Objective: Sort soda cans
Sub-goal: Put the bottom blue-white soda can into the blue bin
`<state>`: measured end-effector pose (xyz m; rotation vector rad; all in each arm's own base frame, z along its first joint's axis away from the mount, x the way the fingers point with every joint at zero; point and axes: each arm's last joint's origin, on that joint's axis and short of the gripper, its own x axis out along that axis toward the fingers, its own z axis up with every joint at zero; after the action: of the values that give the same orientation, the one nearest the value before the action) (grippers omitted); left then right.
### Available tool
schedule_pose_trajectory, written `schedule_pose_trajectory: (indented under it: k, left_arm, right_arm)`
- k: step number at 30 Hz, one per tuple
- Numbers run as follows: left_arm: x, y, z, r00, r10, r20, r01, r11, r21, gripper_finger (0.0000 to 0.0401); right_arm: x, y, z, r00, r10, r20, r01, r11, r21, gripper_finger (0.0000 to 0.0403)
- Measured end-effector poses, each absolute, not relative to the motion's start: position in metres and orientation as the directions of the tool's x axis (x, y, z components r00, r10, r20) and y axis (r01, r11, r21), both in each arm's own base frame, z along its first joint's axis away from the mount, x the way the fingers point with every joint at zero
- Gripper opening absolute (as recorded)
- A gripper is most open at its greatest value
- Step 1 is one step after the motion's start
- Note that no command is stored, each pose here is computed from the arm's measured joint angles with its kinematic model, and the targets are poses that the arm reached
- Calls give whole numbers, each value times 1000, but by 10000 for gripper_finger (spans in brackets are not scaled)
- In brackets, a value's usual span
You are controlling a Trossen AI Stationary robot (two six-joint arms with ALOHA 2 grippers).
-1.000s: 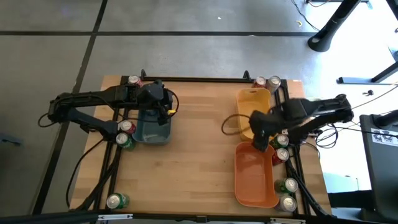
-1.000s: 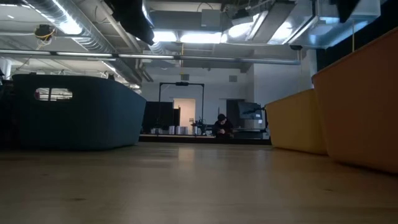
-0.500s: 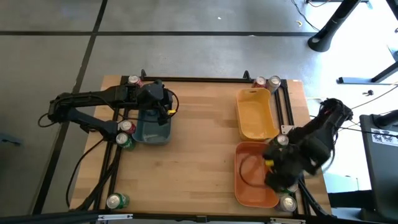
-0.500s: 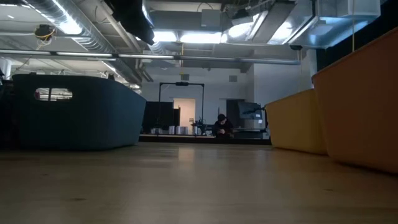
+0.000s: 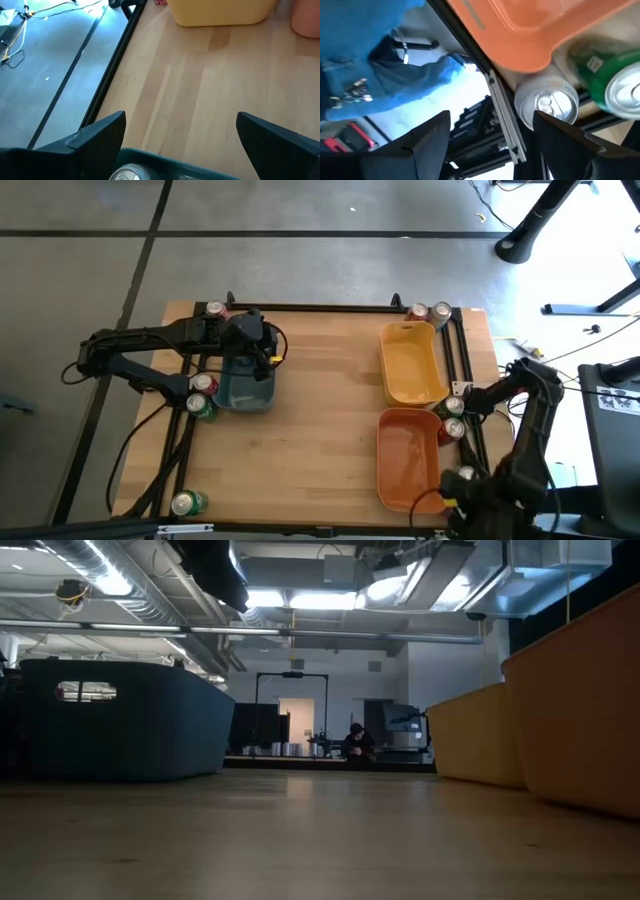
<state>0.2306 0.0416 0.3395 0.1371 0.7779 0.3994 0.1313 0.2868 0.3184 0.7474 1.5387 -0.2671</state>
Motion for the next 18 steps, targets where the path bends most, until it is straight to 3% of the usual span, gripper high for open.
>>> schedule_pose_trajectory:
  k: [18]
  left_arm:
    - [231, 42, 340, 643, 399, -654, -301, 916, 263, 367]
  right_arm:
    - [119, 299, 294, -1, 139, -990, 535, 837, 117, 282]
